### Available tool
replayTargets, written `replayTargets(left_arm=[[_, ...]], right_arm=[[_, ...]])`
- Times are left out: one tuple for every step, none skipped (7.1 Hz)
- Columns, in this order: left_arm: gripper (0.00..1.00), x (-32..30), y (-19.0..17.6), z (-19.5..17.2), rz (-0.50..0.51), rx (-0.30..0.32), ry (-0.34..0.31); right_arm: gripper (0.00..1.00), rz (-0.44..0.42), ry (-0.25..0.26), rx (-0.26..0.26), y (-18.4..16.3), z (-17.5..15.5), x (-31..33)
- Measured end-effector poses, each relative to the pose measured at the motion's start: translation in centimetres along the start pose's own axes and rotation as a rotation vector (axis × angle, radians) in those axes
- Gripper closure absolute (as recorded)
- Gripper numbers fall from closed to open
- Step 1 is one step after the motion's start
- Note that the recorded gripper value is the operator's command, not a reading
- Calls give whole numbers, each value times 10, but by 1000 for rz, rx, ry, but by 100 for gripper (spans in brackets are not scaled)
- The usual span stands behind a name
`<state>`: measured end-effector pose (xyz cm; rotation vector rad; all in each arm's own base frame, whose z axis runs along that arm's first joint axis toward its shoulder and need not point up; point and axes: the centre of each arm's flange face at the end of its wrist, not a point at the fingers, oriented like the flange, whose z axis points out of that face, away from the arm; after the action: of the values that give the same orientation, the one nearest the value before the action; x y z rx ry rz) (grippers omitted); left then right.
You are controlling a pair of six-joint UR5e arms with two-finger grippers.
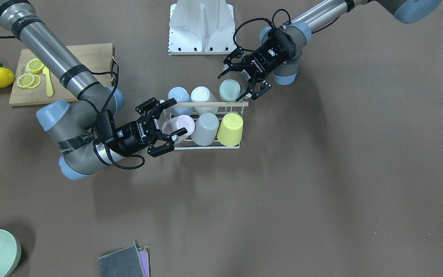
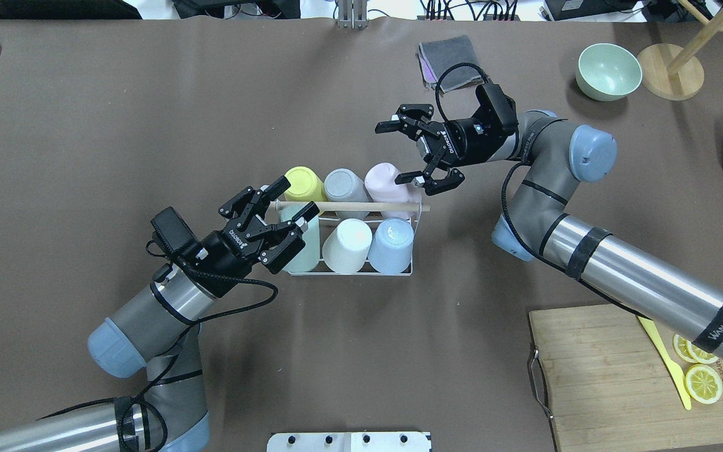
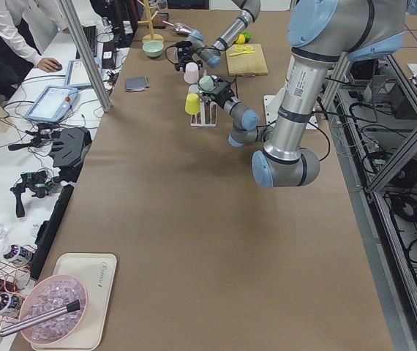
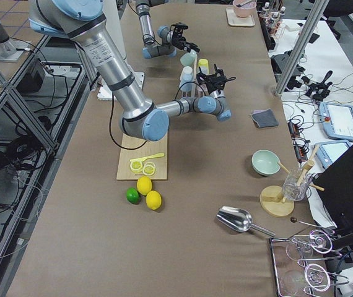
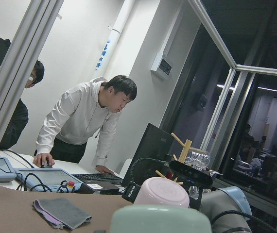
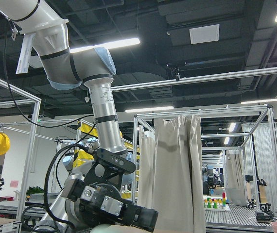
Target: Place cup on cup holder
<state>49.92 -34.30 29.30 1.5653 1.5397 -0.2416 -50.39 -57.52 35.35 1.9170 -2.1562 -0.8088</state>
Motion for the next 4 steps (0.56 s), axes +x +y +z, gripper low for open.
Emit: replayTargets(left_arm=[[2, 0, 0, 0, 8, 6, -5], [2, 2, -6, 1, 8, 18, -4], [2, 2, -26, 4, 9, 49, -3], [2, -7, -58, 15, 51, 74, -28]], right_arm=[[0, -10, -3, 4, -6, 1, 3], [0, -25, -5, 7, -16, 1, 8], [0, -40, -3, 8, -29, -1, 14], [1, -20, 3, 7, -40, -6, 20]])
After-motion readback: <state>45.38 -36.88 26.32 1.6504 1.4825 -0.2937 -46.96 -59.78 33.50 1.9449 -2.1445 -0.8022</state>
